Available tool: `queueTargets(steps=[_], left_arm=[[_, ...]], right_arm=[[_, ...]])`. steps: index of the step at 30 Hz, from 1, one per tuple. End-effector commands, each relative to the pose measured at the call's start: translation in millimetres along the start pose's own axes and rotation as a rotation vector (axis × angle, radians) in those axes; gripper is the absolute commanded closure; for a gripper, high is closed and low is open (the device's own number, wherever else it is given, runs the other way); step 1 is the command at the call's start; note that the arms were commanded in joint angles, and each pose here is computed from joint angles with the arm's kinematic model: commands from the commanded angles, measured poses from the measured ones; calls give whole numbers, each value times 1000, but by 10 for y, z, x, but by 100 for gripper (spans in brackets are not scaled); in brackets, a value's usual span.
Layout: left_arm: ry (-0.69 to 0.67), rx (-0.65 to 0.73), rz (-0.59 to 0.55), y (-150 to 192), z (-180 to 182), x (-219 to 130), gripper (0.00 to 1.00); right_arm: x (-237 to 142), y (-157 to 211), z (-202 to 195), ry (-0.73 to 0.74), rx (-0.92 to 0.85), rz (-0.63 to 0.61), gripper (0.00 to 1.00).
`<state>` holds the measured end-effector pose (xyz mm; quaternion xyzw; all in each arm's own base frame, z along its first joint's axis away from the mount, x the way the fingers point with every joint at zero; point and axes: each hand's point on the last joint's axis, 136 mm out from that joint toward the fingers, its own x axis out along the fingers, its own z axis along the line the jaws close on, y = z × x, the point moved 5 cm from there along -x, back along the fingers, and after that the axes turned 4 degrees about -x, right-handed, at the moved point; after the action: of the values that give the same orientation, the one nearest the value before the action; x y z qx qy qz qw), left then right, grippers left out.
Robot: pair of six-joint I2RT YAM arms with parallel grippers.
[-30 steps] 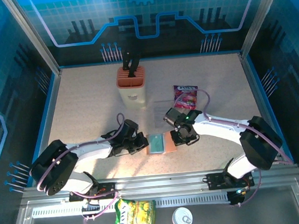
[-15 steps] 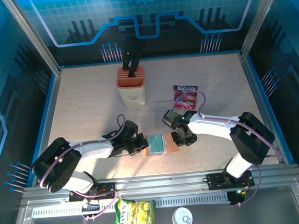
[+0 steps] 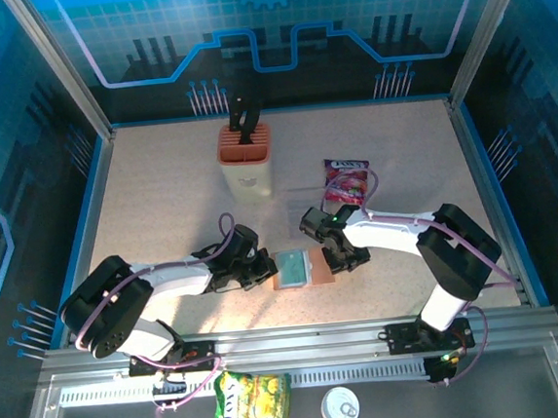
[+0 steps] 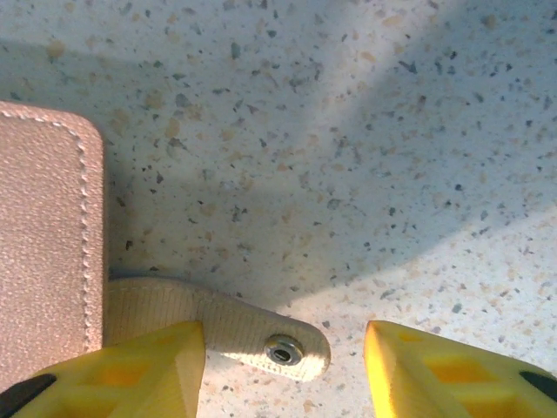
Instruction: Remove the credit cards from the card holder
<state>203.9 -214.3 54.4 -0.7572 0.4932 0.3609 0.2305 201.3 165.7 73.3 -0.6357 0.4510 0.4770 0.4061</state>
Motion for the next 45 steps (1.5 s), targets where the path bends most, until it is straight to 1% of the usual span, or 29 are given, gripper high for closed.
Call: queueTargets(steps=[1, 5, 11, 15, 17, 20, 24, 25, 27, 30, 32, 35, 37, 42, 45], left_arm=[[-54, -24, 23, 65, 122, -4, 99], [-58, -22, 25, 65, 119, 6, 99], [-62, -24, 34, 62, 118, 31, 99], [-64, -24, 37, 68, 125, 35, 99], [-67, -27, 37, 66, 132, 40, 99], [-69, -27, 34, 65, 139, 39, 99], [-69, -29, 33, 67, 142, 38, 99], [-69, -30, 33, 66, 144, 38, 99], [-70, -31, 34, 71, 151, 35, 100], [-75, -31, 36, 76, 162, 37, 99], [-75, -32, 35, 73, 163, 36, 99], [-75, -31, 36, 76, 160, 34, 100], [-77, -31, 35, 75, 167, 34, 99], [-79, -32, 36, 76, 172, 35, 99], [-84, -33, 39, 82, 190, 41, 99]], right_arm=[[-274, -33, -18, -9, 3, -49, 48], [-535, -71, 27, -46, -1, -98, 48], [-876, -134, 82, -42, -26, -159, 48], [-1067, -178, 204, -81, -44, -203, 48], [-1146, -201, 356, -147, -68, -229, 49], [-1196, -220, 659, -300, -112, -243, 54], [-1122, -208, 1028, -523, -133, -195, 59], [-1090, -204, 1098, -561, -129, -181, 60], [-1004, -179, 1155, -582, -114, -147, 60], [-844, -155, 1095, -493, -89, -102, 57], [-756, -137, 987, -393, -80, -82, 54], [-671, -123, 800, -246, -71, -71, 51], [-628, -117, 695, -179, -69, -62, 50], [-527, -109, 515, -101, -59, -39, 48], [-469, -96, 444, -70, -54, -33, 40]])
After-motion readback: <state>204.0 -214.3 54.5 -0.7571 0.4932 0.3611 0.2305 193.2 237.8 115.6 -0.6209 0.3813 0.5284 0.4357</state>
